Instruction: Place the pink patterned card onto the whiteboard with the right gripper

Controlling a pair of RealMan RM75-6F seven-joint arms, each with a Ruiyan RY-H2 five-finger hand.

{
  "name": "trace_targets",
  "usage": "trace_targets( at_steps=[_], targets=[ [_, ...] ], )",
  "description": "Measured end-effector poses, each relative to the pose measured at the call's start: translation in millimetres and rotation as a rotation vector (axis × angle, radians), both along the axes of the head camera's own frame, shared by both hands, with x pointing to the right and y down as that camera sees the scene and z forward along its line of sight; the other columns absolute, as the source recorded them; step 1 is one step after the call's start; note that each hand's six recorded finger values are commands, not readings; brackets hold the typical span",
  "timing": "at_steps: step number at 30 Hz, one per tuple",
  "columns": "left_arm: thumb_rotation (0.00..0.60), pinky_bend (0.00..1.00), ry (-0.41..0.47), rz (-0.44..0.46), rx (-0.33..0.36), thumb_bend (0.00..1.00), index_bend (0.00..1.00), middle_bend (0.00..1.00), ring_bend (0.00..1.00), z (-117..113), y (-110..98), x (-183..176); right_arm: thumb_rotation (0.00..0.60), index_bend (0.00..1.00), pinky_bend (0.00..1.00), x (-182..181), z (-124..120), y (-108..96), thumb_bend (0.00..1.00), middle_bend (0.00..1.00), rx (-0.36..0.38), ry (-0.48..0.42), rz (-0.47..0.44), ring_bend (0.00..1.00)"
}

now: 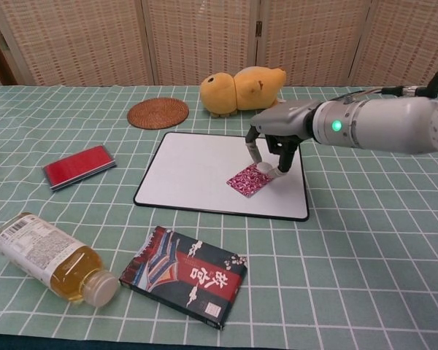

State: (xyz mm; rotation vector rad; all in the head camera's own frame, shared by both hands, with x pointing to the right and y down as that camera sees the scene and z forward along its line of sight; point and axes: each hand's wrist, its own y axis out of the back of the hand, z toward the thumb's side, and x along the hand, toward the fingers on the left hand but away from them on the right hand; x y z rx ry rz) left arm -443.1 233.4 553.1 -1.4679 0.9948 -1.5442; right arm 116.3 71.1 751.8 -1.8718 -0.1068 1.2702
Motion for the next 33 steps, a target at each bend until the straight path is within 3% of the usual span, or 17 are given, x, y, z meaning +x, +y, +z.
trace_targets(
  at_steps=[3, 13, 21, 29, 33],
  targets=[
    [0.6, 0.0, -0.001, 0.001, -0.002, 0.28, 0.0, 0.01, 0.01, 0, 0, 0, 0.6, 0.46, 1.0, -4, 3, 2, 0.3, 0.93, -0.003, 0.014, -0.013, 0.96],
    [0.6, 0.0, 0.002, 0.001, -0.001, 0.28, 0.01, 0.01, 0.01, 0, -1, 0, 0.6, 0.28, 1.0, -5, 3, 4, 0.3, 0.93, 0.0, 0.011, -0.01, 0.95],
    [0.6, 0.0, 0.002, 0.002, 0.003, 0.28, 0.0, 0.01, 0.01, -1, -2, 0, 0.6, 0.27, 1.0, 12, -17, -8, 0.3, 0.9, 0.058, -0.034, 0.046, 0.94],
    [0.6, 0.0, 0.007, 0.006, 0.005, 0.28, 0.0, 0.01, 0.01, 1, -5, 2, 0.6, 0.31, 0.99, 76, -56, -19, 0.31, 0.77, 0.182, -0.056, 0.168, 0.78],
    [0.6, 0.0, 0.014, 0.011, 0.007, 0.28, 0.0, 0.01, 0.01, 2, -8, 5, 0.6, 0.32, 0.82, 117, -77, -12, 0.32, 0.66, 0.23, -0.027, 0.213, 0.64]
  ],
)
